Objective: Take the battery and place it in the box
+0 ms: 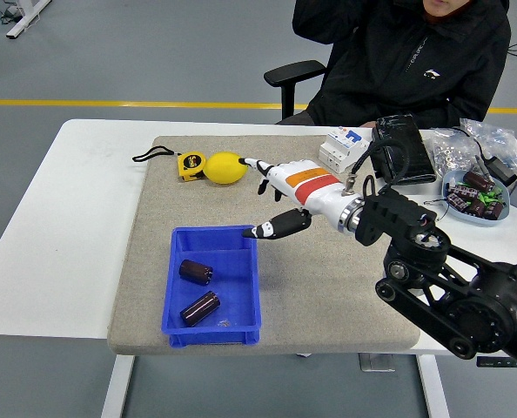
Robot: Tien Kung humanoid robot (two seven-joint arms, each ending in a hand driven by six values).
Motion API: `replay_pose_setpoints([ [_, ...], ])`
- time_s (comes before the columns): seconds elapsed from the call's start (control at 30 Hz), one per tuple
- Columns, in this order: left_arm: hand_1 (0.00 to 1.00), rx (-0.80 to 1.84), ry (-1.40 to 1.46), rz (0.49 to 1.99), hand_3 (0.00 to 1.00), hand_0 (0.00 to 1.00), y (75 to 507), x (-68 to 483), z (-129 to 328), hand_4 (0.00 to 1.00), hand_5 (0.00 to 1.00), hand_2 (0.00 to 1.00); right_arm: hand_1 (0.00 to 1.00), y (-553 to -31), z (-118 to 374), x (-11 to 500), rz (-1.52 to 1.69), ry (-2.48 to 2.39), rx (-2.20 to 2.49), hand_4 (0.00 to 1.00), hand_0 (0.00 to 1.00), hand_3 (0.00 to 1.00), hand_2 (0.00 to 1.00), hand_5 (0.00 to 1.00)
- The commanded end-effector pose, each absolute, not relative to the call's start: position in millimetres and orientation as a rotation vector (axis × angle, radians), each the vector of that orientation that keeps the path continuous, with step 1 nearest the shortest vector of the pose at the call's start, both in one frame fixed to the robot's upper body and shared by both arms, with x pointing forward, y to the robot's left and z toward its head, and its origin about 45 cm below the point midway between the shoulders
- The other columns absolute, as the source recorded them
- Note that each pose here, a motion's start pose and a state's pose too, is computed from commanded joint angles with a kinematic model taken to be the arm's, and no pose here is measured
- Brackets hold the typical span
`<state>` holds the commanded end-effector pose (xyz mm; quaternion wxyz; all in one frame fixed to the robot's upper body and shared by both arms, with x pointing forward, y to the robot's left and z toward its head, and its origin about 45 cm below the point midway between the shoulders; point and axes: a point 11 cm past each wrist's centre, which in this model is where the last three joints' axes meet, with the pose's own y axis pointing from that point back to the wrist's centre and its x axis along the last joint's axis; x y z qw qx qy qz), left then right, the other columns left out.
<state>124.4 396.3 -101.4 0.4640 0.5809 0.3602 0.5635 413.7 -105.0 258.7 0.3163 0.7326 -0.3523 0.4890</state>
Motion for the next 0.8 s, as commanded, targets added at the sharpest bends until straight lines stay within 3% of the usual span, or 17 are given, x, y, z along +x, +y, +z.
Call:
replay_pose_setpoints([
  [0.03, 0.69, 1.427, 0.886, 1.385, 0.584, 0.731, 396, 124, -102, 0.63, 0.54, 0.654, 0.496, -116, 255, 417, 1.247, -0.967, 1.932, 0.998, 0.309, 0.87, 0.687, 0.535],
  [0.2, 0.69, 1.426, 0.887, 1.384, 0.584, 0.731, 395, 124, -102, 0.63, 0.54, 0.654, 0.496, -173, 230, 425, 1.004, -1.216, 1.975, 0.998, 0.309, 0.87, 0.687, 0.535],
  [0.23, 0.69, 1.425, 0.888, 1.385, 0.585, 0.732, 395, 123, -102, 0.631, 0.54, 0.654, 0.637, -183, 225, 424, 0.955, -1.271, 1.987, 0.998, 0.517, 0.856, 0.761, 0.551],
  [0.4, 0.69, 1.423, 0.887, 1.386, 0.585, 0.732, 395, 123, -102, 0.631, 0.54, 0.654, 0.637, -218, 205, 413, 0.721, -1.538, 2.073, 0.998, 0.517, 0.856, 0.761, 0.551],
  [0.43, 0.69, 1.423, 0.886, 1.386, 0.584, 0.732, 395, 123, -102, 0.631, 0.539, 0.654, 0.701, -222, 199, 408, 0.672, -1.591, 2.102, 0.998, 0.643, 0.864, 0.791, 0.586],
  [0.6, 0.69, 1.426, 0.882, 1.378, 0.584, 0.732, 393, 123, -103, 0.631, 0.539, 0.654, 0.701, -224, 174, 387, 0.367, -1.767, 2.256, 0.998, 0.643, 0.864, 0.791, 0.586],
  [0.63, 0.691, 1.426, 0.882, 1.377, 0.584, 0.729, 393, 124, -103, 0.631, 0.539, 0.653, 0.786, -225, 170, 385, 0.298, -1.804, 2.278, 0.998, 0.779, 0.885, 0.837, 0.718],
  [0.8, 0.691, 1.426, 0.872, 1.366, 0.584, 0.729, 390, 127, -103, 0.631, 0.539, 0.653, 0.786, -228, 152, 372, -0.049, -1.954, 2.37, 0.998, 0.779, 0.885, 0.837, 0.718],
])
